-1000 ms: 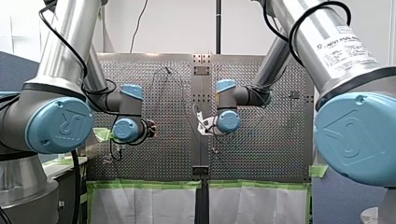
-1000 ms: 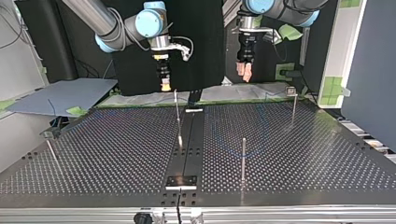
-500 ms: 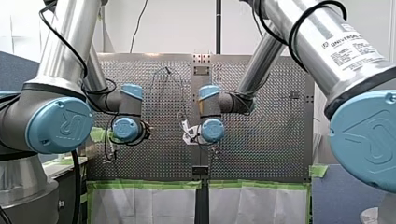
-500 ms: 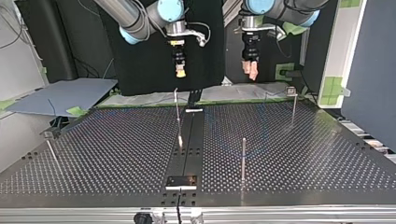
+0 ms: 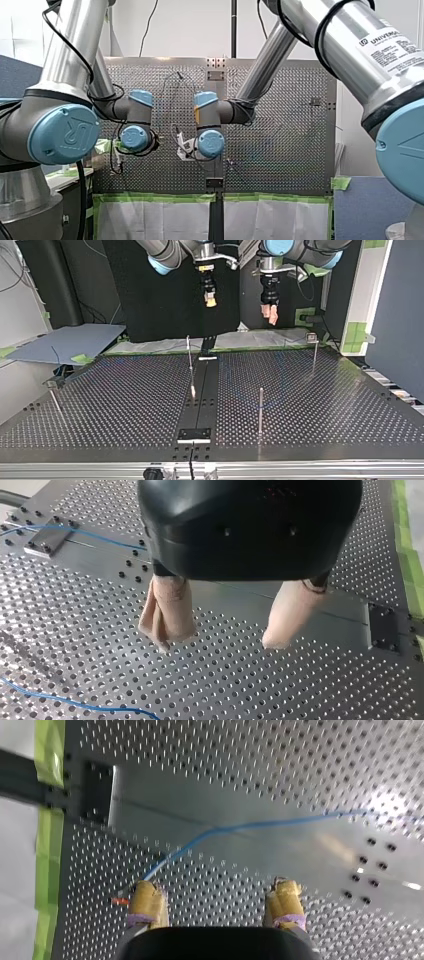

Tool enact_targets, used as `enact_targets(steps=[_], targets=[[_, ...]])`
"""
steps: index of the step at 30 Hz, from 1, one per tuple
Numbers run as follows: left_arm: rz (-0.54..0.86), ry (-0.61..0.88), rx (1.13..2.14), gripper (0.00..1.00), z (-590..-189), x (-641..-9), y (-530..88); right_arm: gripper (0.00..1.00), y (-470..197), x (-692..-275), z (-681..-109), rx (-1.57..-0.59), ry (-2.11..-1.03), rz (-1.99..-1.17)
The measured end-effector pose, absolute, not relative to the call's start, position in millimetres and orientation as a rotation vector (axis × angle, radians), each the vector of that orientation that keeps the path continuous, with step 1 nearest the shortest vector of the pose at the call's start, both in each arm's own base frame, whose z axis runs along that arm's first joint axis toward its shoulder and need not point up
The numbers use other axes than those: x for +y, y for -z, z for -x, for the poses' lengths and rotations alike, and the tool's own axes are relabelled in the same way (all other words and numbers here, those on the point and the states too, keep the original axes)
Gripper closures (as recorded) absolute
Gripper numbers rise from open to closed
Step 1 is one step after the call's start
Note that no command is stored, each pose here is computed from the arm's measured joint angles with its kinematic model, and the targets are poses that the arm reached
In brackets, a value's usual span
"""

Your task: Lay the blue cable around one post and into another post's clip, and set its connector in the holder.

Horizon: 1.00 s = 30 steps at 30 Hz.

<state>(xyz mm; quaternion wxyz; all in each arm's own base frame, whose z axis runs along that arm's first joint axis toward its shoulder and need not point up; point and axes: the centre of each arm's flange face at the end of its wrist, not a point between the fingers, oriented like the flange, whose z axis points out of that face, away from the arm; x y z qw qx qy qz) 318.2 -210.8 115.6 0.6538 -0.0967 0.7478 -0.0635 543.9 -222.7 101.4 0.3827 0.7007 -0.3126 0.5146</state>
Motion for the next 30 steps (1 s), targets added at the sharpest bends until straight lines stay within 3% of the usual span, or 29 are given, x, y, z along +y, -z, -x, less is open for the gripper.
enact_targets(steps=[15, 30], targets=[[0.222, 0.115, 1.732, 0.0, -314, -207, -113, 0.0, -101, -153, -563, -0.726, -1.361, -1.844], [0.225, 0.112, 1.735, 0.0, -315, -206, -113, 0.0, -102, -178, -544, -0.833, -1.227, -1.735]])
